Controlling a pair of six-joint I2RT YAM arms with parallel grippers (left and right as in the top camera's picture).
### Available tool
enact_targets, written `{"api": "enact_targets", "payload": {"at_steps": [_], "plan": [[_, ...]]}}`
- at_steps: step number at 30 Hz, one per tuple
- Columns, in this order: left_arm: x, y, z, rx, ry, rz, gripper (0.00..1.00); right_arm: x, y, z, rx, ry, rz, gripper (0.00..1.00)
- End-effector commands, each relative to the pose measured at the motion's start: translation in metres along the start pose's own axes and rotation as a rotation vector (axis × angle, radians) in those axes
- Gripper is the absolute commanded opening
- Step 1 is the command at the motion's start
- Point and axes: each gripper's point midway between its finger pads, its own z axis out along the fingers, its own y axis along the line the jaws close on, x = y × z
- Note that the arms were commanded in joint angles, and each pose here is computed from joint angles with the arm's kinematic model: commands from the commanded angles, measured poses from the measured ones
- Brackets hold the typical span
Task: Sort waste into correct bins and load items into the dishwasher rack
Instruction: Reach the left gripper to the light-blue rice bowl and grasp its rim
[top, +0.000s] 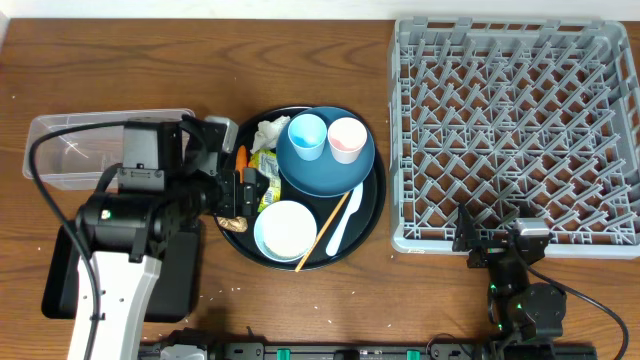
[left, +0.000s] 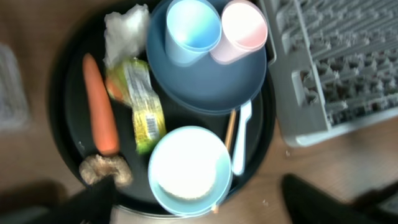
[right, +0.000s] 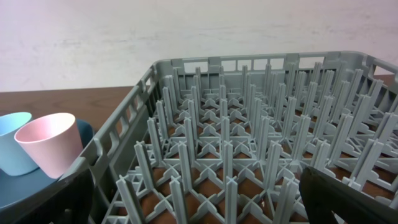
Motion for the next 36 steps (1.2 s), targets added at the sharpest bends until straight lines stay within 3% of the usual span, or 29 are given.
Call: {"api": "enact_targets", "payload": {"at_steps": [1,5,11,12,15,16,22,36], "plan": [[0.005,-0.005,0.000,0.027,0.034,-0.076,0.70,0.002,0.004,0.000,-0.016,0.005,-0.010,0.99],[0.014,-0.007,0.005,-0.014,0.070,-0.139,0.65,0.002,0.004,0.000,-0.016,0.005,-0.010,0.99],[0.031,0.002,0.020,-0.228,0.090,-0.207,0.63,0.002,0.004,0.000,-0.016,0.006,-0.010,0.99],[0.035,0.000,0.025,-0.250,0.091,-0.211,0.59,0.002,0.004,0.000,-0.016,0.006,-0.010,0.99],[0.047,-0.013,0.046,-0.262,0.102,-0.196,0.34,0.002,0.004,0.000,-0.016,0.008,-0.010,0.99],[0.050,-0.018,0.052,-0.251,0.107,-0.187,0.32,0.001,0.004,0.000,-0.017,0.005,-0.010,0.99],[0.080,-0.041,0.109,-0.212,0.172,-0.133,0.31,0.003,0.004,0.000,-0.016,0.011,-0.010,0.99],[0.119,-0.020,0.176,-0.340,0.353,-0.125,0.38,0.003,0.004,0.000,-0.016,0.011,-0.010,0.99]]}}
